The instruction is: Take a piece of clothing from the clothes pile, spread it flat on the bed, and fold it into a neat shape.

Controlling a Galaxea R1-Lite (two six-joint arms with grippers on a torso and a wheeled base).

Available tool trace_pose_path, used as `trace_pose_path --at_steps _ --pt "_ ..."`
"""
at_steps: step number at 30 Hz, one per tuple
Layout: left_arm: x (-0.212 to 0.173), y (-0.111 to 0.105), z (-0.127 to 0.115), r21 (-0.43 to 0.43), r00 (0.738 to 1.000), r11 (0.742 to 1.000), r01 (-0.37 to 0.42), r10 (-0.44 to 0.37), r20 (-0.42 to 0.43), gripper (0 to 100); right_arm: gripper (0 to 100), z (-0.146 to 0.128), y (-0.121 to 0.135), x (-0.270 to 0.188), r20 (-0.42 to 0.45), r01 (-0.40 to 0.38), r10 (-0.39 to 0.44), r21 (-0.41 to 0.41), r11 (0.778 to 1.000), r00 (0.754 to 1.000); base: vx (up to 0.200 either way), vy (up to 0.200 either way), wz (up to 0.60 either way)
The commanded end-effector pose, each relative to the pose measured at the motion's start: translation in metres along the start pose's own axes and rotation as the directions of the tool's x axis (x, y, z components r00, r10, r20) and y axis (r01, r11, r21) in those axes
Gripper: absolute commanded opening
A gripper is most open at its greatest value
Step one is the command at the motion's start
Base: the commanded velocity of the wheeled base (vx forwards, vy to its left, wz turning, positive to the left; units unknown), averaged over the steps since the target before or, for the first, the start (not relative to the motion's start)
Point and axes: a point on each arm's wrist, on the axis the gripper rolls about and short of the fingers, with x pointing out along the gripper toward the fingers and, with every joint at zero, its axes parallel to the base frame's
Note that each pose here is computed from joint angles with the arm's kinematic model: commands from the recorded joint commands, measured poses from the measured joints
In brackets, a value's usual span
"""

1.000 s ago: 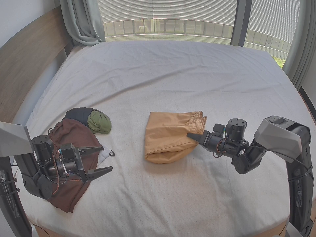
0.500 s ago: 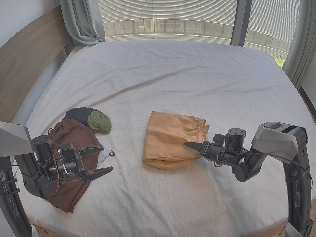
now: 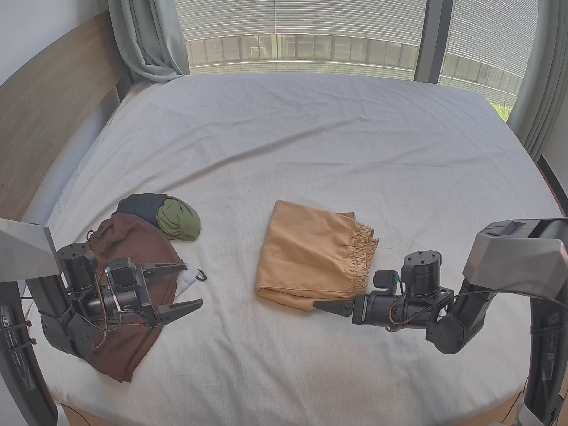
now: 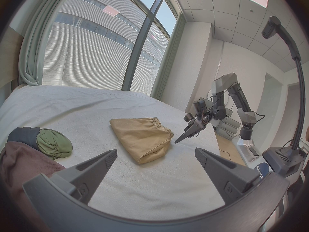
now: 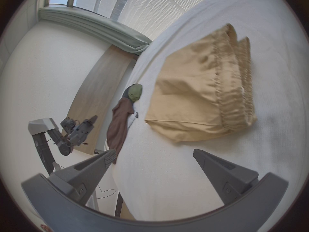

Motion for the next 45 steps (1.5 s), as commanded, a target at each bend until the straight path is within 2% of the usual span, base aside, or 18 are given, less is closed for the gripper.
trace_pose_path --at_steps 1,6,7,8,10,14,16,20,30,34,37,38,43,44,45 --pt "0.0 0.001 0.001 0.004 1.0 1.0 -0.003 0.003 0.003 100 100 0.026 0.035 -0.008 0.08 -0.081 0.085 -0.056 0.995 0.993 0.0 0.0 0.0" --pt "0.0 0.001 0.001 0.002 1.0 1.0 -0.003 0.003 0.003 100 100 0.054 0.029 -0.004 0.166 -0.086 0.097 -0.072 0.994 0.981 0.0 0.0 0.0" --pt "0.0 0.001 0.001 0.002 1.0 1.0 -0.003 0.003 0.003 100 100 0.059 0.016 0.0 0.179 -0.068 0.079 -0.062 0.996 0.981 0.0 0.0 0.0" --pt "0.0 0.001 0.001 0.002 1.0 1.0 -0.003 0.003 0.003 100 100 0.059 0.016 0.0 0.179 -0.068 0.079 -0.062 0.996 0.981 0.0 0.0 0.0" --pt "0.0 0.001 0.0 0.002 1.0 1.0 -0.003 0.003 0.003 100 100 0.055 -0.005 0.014 0.168 -0.042 0.048 -0.037 0.998 0.985 0.0 0.0 0.0" --pt "0.0 0.001 0.0 0.001 1.0 1.0 -0.003 0.003 0.002 100 100 0.049 -0.028 0.024 0.161 -0.015 0.017 -0.012 1.0 0.987 0.0 0.0 0.0" --pt "0.0 0.001 0.0 0.0 1.0 1.0 -0.002 0.002 0.001 100 100 0.048 -0.033 0.026 0.158 -0.007 0.008 -0.005 1.0 0.987 0.0 0.0 0.0" --pt "-0.001 0.001 0.0 0.001 1.0 1.0 -0.004 0.004 0.002 100 100 0.032 -0.054 0.034 0.142 0.043 -0.045 0.015 0.999 0.989 0.0 0.0 0.0" --pt "-0.001 0.0 -0.001 -0.004 1.0 1.0 -0.004 0.004 -0.001 100 100 0.028 -0.061 0.034 0.156 0.05 -0.05 0.005 0.999 0.986 0.0 0.0 0.0" --pt "-0.001 0.0 0.0 -0.003 1.0 1.0 -0.004 0.004 -0.001 100 100 0.032 -0.055 0.029 0.179 0.04 -0.038 -0.01 0.999 0.983 0.0 0.0 0.0" --pt "-0.002 -0.001 0.0 -0.006 1.0 1.0 -0.004 0.004 -0.001 100 100 0.041 -0.041 0.02 0.211 0.023 -0.015 -0.033 0.999 0.977 0.0 0.0 0.0" --pt "-0.003 -0.007 -0.001 -0.018 1.0 1.0 0.007 -0.007 -0.009 100 100 0.049 -0.019 0.003 0.256 0.016 0.001 -0.065 0.998 0.967 0.0 0.0 0.0" --pt "-0.003 -0.027 0.008 -0.018 0.999 0.999 0.044 -0.044 -0.011 100 100 0.067 0.037 -0.049 0.35 -0.022 0.073 -0.146 0.989 0.934 0.0 0.0 0.0" --pt "-0.003 -0.028 0.009 -0.017 0.999 0.999 0.047 -0.047 -0.011 100 100 0.068 0.04 -0.053 0.353 -0.023 0.075 -0.15 0.988 0.933 0.0 0.0 0.0" --pt "-0.001 -0.035 0.014 -0.004 0.998 0.998 0.066 -0.066 -0.004 100 100 0.07 0.055 -0.071 0.375 -0.025 0.094 -0.186 0.982 0.922 0.0 0.0 0.0"
